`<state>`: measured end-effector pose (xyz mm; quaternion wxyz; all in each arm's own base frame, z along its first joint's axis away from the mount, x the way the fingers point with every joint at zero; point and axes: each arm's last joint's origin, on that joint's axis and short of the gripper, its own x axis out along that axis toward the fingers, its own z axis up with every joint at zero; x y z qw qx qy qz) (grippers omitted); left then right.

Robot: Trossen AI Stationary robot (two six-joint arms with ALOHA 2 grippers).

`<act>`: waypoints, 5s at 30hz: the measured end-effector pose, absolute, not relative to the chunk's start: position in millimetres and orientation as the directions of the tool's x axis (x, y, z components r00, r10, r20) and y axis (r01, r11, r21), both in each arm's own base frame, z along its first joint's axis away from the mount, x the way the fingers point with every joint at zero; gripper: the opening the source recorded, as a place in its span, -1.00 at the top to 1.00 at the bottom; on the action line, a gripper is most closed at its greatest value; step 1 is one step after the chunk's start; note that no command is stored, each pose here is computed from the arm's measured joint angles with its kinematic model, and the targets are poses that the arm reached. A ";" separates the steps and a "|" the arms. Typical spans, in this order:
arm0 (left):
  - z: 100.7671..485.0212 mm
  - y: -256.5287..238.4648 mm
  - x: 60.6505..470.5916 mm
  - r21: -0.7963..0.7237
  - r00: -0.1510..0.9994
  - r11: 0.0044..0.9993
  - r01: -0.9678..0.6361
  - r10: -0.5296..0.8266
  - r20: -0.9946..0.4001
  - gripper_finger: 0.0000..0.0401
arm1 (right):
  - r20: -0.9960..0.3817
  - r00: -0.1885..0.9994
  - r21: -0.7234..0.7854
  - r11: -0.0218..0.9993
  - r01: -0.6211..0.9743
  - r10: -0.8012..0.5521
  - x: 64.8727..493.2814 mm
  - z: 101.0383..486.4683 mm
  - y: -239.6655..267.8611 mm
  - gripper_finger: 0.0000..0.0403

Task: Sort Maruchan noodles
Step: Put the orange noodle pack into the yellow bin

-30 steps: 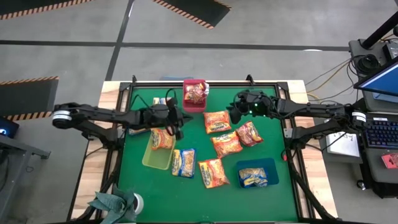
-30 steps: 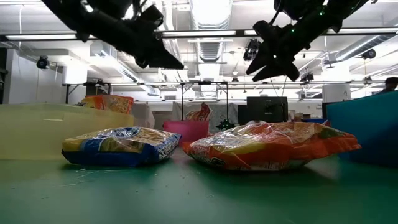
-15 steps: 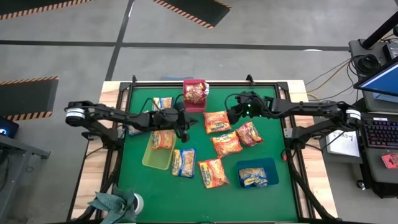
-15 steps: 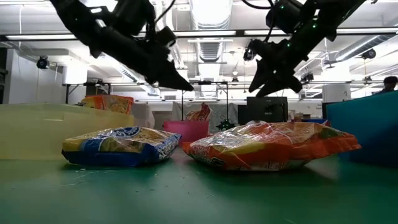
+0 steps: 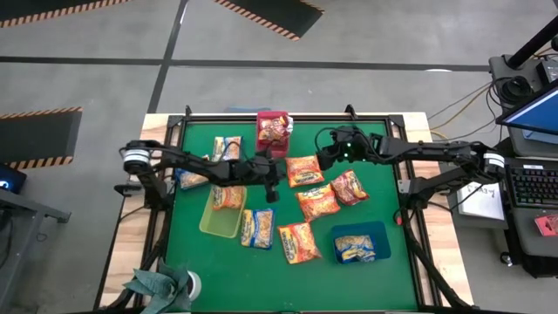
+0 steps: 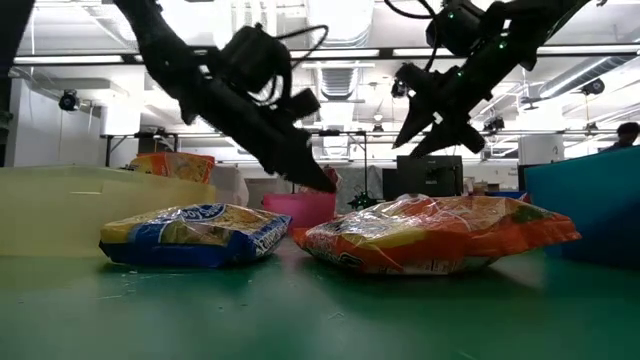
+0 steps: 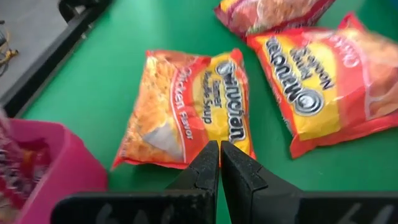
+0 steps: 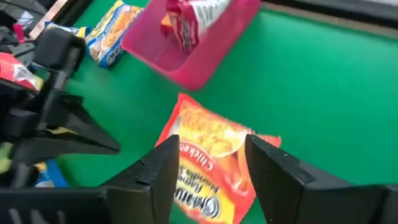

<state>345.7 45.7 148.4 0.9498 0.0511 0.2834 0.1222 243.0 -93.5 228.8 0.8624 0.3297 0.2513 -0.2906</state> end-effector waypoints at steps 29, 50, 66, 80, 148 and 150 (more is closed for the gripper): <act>99.3 54.7 370.9 0.154 0.777 0.961 -0.230 0.277 -0.565 1.00 | -0.797 0.590 0.393 0.632 0.668 -0.127 258.3 149.9 -134.5 -0.63; 98.2 55.1 370.1 0.128 0.772 0.959 -0.251 0.279 -0.571 1.00 | -0.574 0.808 0.607 0.732 0.309 0.134 288.7 128.3 -142.3 -0.05; 150.1 53.4 354.5 0.210 0.776 0.958 -0.195 0.282 -0.565 1.00 | -0.500 0.859 0.536 0.819 0.206 0.111 283.9 163.5 -138.9 0.79; 230.1 43.8 310.6 0.305 0.859 0.951 -0.042 0.191 -0.475 1.00 | -0.436 0.898 0.271 0.959 0.077 0.051 293.1 188.8 -109.5 0.81; 245.8 32.1 289.4 0.117 0.959 0.992 0.055 -0.020 -0.283 0.59 | -0.339 0.940 0.041 0.999 -0.028 0.040 269.4 259.1 -49.8 -0.20; 256.7 26.3 281.6 0.117 0.960 0.991 0.072 -0.037 -0.279 0.60 | -0.339 0.940 0.038 0.999 -0.027 0.038 261.9 265.5 -48.5 -0.21</act>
